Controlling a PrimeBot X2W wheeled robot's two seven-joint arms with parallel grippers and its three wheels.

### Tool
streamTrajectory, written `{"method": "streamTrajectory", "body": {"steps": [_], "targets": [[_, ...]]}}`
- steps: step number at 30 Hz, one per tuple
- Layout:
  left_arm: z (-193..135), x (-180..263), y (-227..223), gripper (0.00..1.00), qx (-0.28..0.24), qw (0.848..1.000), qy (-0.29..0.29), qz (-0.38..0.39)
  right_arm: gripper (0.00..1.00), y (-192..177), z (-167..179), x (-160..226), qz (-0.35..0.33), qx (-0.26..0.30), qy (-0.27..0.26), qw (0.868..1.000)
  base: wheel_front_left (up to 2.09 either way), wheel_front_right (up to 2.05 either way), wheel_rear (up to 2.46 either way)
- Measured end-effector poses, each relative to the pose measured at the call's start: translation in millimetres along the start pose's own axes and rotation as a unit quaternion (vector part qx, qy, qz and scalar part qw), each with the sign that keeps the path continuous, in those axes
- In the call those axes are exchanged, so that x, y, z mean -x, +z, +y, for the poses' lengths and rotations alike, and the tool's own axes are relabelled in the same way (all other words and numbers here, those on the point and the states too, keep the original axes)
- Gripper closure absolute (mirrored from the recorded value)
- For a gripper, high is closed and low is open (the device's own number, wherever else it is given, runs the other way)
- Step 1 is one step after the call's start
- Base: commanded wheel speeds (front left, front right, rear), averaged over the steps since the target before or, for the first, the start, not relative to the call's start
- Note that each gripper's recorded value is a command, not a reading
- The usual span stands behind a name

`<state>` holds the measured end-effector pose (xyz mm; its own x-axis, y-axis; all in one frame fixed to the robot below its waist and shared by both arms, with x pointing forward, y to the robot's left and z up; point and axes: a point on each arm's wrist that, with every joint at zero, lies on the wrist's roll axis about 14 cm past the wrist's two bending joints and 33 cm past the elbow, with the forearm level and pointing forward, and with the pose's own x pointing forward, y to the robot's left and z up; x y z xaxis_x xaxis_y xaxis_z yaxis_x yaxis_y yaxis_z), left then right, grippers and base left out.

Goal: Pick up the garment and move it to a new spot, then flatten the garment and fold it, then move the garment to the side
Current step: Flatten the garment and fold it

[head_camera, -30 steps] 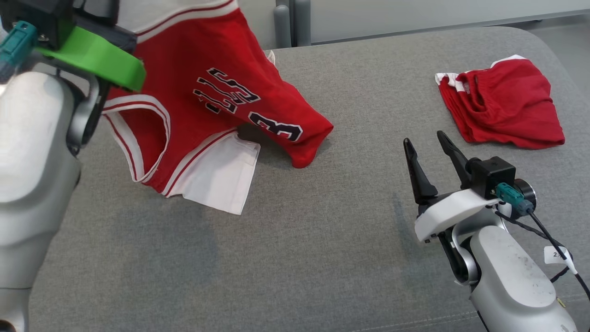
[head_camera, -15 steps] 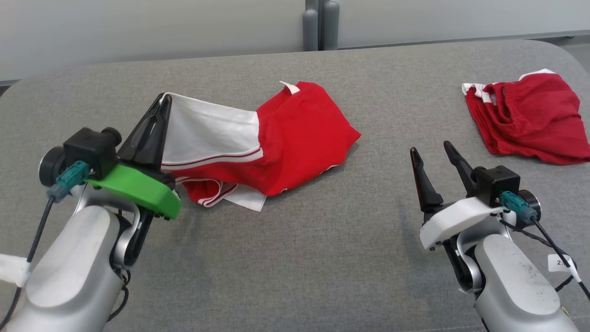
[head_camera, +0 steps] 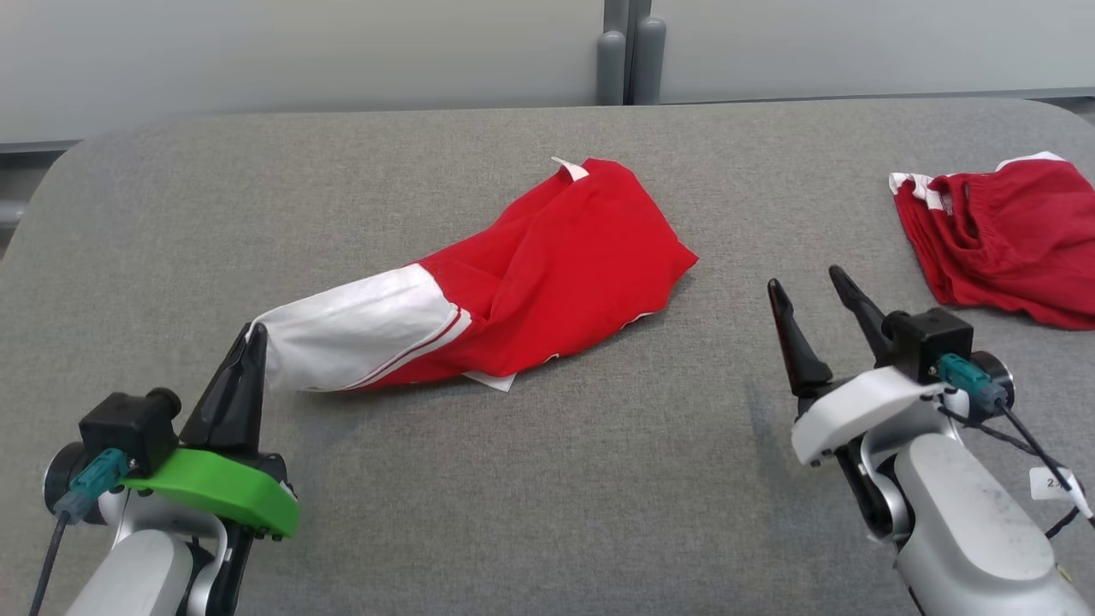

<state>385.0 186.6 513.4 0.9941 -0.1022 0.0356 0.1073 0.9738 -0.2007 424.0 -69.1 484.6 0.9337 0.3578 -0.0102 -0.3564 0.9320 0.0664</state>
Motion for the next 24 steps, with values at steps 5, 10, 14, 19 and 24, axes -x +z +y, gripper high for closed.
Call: {"method": "streamTrajectory", "body": {"steps": [5, 10, 14, 19, 24], "targets": [[11, 6, -2, 1.00, 0.009, 1.000, 0.023, 0.001, 0.00, 23, -6, -29, -0.011, 0.037, 0.027, 0.999, 0.00, 0.00, 0.00], [-7, -1, 2, 1.00, 0.033, 0.999, 0.011, -0.014, 0.00, 41, -7, -66, -0.001, 0.060, 0.060, 0.996, 0.00, 0.00, 0.00], [-21, -8, 5, 1.00, 0.048, 0.998, -0.001, -0.027, 0.00, 35, -23, -90, 0.040, 0.085, 0.065, 0.993, 0.00, 0.00, 0.00], [-38, -23, 19, 1.00, 0.043, 0.997, -0.030, -0.054, 0.00, 25, -31, -121, 0.085, 0.072, 0.070, 0.991, 0.00, 0.00, 0.00], [-48, -37, 27, 1.00, 0.041, 0.995, -0.046, -0.074, 0.00, 4, -35, -147, 0.138, 0.047, 0.073, 0.987, 0.00, 0.00, 0.00]]}}
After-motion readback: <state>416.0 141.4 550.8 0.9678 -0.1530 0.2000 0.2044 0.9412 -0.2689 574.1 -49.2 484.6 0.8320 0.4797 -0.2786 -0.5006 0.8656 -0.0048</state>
